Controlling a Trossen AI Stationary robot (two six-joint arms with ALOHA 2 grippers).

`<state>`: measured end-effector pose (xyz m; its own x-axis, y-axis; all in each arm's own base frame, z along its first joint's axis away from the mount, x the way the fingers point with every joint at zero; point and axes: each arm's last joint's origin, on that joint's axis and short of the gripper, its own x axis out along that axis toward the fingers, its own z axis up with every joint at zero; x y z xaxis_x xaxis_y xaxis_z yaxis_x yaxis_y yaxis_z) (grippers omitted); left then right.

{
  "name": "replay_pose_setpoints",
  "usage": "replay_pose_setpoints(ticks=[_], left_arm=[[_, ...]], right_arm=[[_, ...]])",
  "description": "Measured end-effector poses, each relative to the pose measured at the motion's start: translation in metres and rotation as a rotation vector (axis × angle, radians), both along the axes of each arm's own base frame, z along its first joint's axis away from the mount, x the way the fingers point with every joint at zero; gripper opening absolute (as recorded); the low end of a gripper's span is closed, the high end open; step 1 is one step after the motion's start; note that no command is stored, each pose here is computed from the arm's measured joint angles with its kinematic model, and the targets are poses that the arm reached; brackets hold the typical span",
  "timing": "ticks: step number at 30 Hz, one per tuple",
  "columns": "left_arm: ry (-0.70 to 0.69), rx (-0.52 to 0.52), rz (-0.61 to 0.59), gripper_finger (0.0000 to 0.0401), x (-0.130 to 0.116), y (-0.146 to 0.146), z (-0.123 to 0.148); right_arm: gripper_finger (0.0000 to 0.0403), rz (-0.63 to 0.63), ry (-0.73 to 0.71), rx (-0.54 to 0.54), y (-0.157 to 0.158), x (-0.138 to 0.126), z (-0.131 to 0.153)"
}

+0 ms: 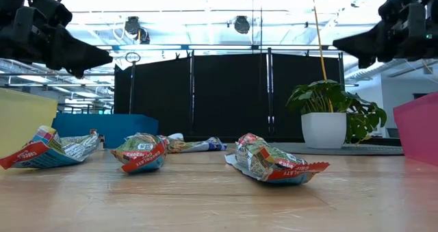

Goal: Pick and place Granola Bars by type
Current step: Put the blue granola bar into the blue bin

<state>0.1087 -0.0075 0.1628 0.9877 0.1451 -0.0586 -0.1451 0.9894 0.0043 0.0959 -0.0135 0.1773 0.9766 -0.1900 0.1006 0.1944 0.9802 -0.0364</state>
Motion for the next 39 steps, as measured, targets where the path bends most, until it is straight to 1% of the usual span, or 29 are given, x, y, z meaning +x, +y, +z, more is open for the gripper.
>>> replay_pose_setpoints(ticks=[4,6,10,13,17,19,22,26,30,32,35,39], left_arm=[[-0.007,-0.048,0.003,0.0118,0.0,0.0,0.0],[0.001,-0.052,0.004,0.0118,0.0,0.0,-0.001],[0.058,-0.06,0.017,0.0118,0.0,0.0,-0.006],[0.076,-0.098,0.057,0.0118,0.002,0.001,-0.006],[0.11,-0.12,0.139,0.0118,0.009,0.002,0.004],[0.175,-0.13,0.157,0.0118,0.014,0.002,0.007],[0.303,-0.181,0.172,0.0118,0.026,0.001,0.013],[0.586,-0.207,0.176,0.0118,0.044,-0.002,0.013],[0.795,-0.259,0.13,0.0118,0.062,-0.008,0.015],[0.898,-0.267,0.133,0.0118,0.068,-0.009,0.012],[0.973,-0.274,0.161,0.0118,0.077,-0.011,0.009],[1.074,-0.312,0.217,0.0118,0.081,-0.011,-0.001]], right_arm=[[0.0006,-0.054,-0.007,-0.014,-0.001,0.0,0.001],[0.0006,-0.082,0.004,-0.01,-0.002,-0.001,0.0],[0.0006,-0.084,0.001,-0.013,-0.002,-0.001,0.0],[0.0006,-0.084,0.001,-0.013,-0.002,-0.001,0.0],[0.0006,-0.083,0.001,-0.012,-0.002,-0.001,0.0],[0.0006,-0.084,0.001,-0.012,-0.002,-0.001,0.0],[0.0006,-0.084,0.001,-0.013,-0.002,-0.001,0.0],[0.0006,-0.083,0.001,-0.013,-0.002,-0.001,0.0],[0.0006,-0.083,0.001,-0.012,-0.002,-0.001,0.0],[0.0006,-0.083,-0.001,-0.012,-0.002,-0.001,0.0],[0.0006,-0.083,-0.002,-0.013,-0.002,-0.001,0.0],[0.0006,-0.083,-0.002,-0.013,-0.002,-0.001,0.0]])
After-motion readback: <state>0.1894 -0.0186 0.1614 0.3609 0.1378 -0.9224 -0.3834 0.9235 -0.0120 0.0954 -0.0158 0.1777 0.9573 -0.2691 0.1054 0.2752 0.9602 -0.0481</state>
